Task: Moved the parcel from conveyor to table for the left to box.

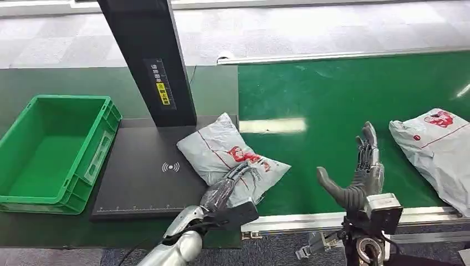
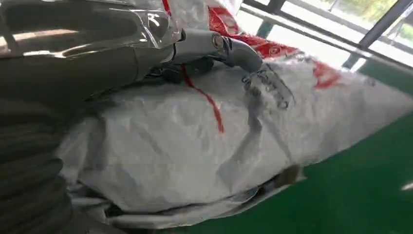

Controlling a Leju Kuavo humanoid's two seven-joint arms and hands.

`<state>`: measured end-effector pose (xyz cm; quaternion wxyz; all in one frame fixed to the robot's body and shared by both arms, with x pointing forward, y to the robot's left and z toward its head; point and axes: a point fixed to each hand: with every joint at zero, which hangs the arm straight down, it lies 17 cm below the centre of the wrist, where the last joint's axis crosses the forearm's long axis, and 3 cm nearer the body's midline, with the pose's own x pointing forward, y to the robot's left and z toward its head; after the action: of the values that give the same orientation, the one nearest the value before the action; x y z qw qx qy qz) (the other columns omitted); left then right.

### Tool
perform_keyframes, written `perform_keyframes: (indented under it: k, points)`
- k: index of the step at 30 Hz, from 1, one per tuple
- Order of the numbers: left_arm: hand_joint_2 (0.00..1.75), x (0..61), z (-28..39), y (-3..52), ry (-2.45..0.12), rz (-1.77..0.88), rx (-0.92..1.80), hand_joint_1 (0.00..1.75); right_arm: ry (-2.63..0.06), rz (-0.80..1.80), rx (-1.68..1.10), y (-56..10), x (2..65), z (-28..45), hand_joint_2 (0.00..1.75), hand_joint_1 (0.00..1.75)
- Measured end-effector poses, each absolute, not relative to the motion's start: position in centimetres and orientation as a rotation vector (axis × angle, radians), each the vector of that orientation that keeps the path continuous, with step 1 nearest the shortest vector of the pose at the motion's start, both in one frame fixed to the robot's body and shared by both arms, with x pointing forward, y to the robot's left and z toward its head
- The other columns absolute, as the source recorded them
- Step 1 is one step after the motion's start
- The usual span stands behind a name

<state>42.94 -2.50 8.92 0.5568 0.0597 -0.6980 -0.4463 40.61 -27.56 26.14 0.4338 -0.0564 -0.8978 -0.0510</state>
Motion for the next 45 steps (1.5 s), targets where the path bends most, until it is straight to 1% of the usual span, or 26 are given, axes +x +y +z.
perform_keyframes:
  k: [3,5,6,7,8,10,14,15,20,26,31,35,37,39,45]
  points:
    - [1.75,43.2,6.9,-2.3,-1.595,-1.101,0.178,0.0,-2.218,-0.026,-0.156,-26.2,40.8,26.0,1.75,0.0]
    - [1.75,43.4,6.2,-2.3,-1.572,-1.113,0.19,0.02,-2.214,-0.048,-0.112,-26.3,40.8,26.2,1.75,0.0]
    - [1.75,43.6,5.8,-2.1,-1.558,-1.122,0.2,1.31,-2.21,-0.046,-0.108,-26.4,40.8,26.2,1.75,0.0]
    - [1.75,43.7,5.5,-2.0,-1.548,-1.129,0.211,1.59,-2.201,-0.04,-0.102,-26.4,41.0,26.2,1.75,0.0]
    - [1.75,43.9,5.4,-1.9,-1.54,-1.132,0.218,1.59,-2.187,-0.037,-0.085,-26.4,41.2,26.0,1.75,0.0]
    - [1.75,44.2,5.1,-1.6,-1.533,-1.125,0.236,1.68,-2.144,-0.029,-0.032,-26.1,41.8,25.7,1.75,0.0]
    - [1.75,44.9,5.5,-0.7,-1.553,-1.082,0.267,1.68,-2.113,0.038,0.037,-24.9,42.5,25.8,1.75,0.0]
    - [1.75,45.0,5.5,-0.6,-1.554,-1.073,0.268,1.75,-2.113,0.05,0.043,-24.6,42.6,25.8,1.75,0.0]
    - [1.75,45.5,6.5,0.5,-1.604,-0.985,0.296,1.75,-2.073,0.112,0.053,-23.7,43.4,25.1,1.75,0.0]
    - [1.75,46.0,9.7,5.2,-1.762,-0.772,0.438,1.75,-2.023,0.158,0.107,-23.0,45.4,23.4,1.75,0.0]
    - [1.75,46.0,14.0,9.1,-1.929,-0.682,0.649,1.75,-2.009,0.187,0.129,-22.2,46.4,23.1,1.75,0.0]
    - [1.75,44.1,20.3,10.2,-2.186,-0.717,0.844,1.75,-1.992,0.198,0.144,-21.9,46.9,22.5,1.75,0.0]
    - [1.75,43.4,22.5,11.0,-2.265,-0.696,0.9,1.75,-1.99,0.197,0.149,-21.8,47.0,22.4,1.75,0.0]
    - [1.75,42.5,25.8,12.9,-2.35,-0.646,1.003,1.75,-1.991,0.198,0.158,-21.6,47.1,22.2,1.75,0.0]
    - [1.75,40.8,33.0,19.3,-2.397,-0.487,1.312,1.75,-1.988,0.2,0.17,-21.4,47.4,21.7,1.75,0.0]
